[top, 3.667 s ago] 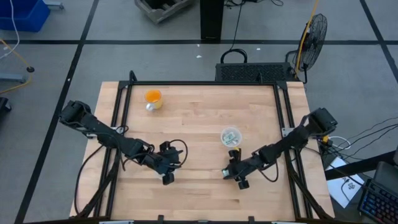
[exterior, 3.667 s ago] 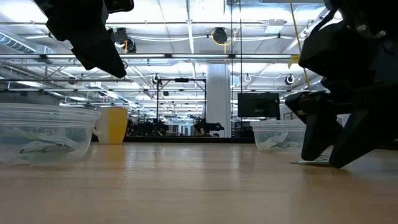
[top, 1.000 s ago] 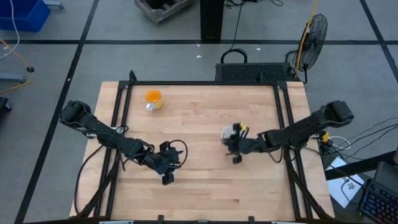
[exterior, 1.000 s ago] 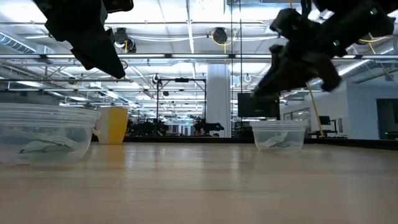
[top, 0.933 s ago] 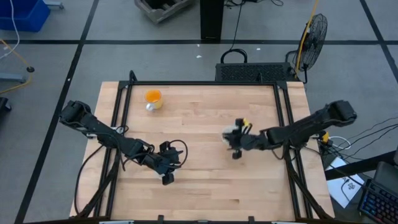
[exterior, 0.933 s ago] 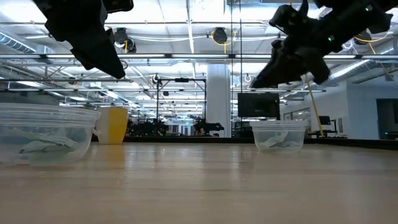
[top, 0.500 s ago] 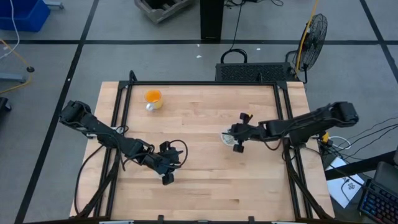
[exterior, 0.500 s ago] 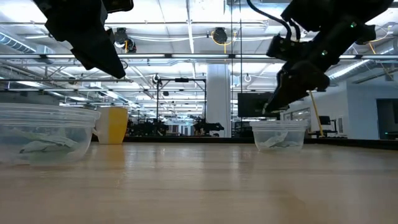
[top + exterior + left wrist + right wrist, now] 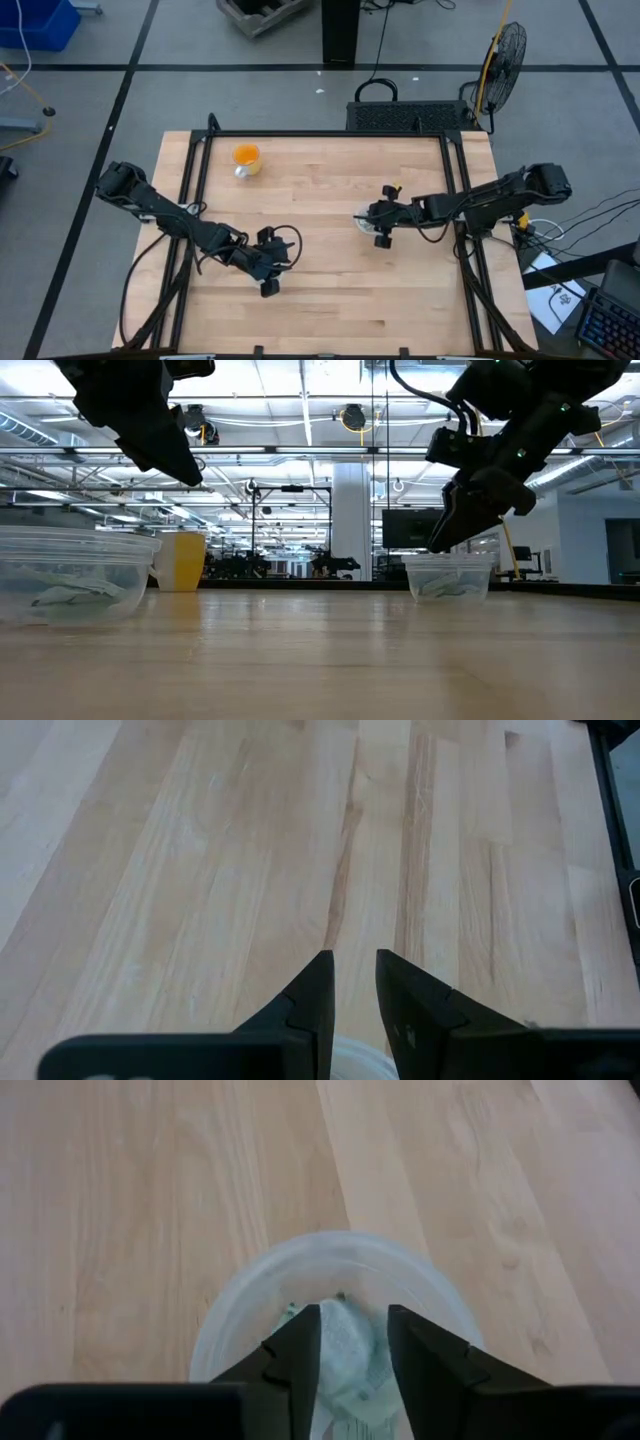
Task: Pick and place Stevia / Truvia into bins
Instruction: Put the truvia packet into the right transparent container, then return to Home Position
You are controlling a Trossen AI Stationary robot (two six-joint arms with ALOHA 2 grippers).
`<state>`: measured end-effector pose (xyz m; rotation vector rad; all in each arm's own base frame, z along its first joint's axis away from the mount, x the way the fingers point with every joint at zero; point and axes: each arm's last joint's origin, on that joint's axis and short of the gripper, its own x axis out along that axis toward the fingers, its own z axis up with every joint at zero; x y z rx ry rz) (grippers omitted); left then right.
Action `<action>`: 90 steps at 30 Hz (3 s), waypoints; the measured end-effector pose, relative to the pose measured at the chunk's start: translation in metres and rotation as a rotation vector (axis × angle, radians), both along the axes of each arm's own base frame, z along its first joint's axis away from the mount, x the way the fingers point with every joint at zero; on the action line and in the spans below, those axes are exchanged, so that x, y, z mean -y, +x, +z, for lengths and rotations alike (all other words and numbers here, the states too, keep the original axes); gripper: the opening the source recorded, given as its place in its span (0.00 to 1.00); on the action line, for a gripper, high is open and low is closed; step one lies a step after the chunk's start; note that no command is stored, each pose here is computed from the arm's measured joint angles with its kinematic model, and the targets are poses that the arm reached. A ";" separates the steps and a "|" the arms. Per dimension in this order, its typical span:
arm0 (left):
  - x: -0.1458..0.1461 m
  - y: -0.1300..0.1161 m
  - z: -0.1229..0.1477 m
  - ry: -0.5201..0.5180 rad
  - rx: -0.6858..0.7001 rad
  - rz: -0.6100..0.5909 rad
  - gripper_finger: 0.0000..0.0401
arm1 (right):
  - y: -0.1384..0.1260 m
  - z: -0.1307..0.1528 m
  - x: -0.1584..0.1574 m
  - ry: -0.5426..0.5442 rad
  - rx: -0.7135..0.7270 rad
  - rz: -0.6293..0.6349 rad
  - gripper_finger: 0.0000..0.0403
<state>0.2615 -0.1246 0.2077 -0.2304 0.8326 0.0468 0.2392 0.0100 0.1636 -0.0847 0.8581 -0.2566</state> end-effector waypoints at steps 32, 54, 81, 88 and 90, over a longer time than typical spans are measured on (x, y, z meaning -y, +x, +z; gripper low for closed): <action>-0.062 -0.096 0.079 0.085 0.055 0.192 0.20 | -0.114 0.109 -0.003 0.188 0.501 0.000 0.26; -0.106 -0.182 0.063 0.127 0.310 0.346 0.20 | -0.168 0.080 0.003 0.260 0.690 0.142 0.26; -0.120 -0.180 0.043 0.195 0.658 0.205 0.20 | -0.174 0.068 0.004 0.286 0.807 0.138 0.26; -0.125 -0.204 0.046 0.184 0.727 0.218 0.20 | -0.174 0.068 0.004 0.263 0.814 0.147 0.26; -0.126 -0.206 0.043 0.182 0.736 0.219 0.20 | -0.174 0.068 0.004 0.275 0.815 0.141 0.26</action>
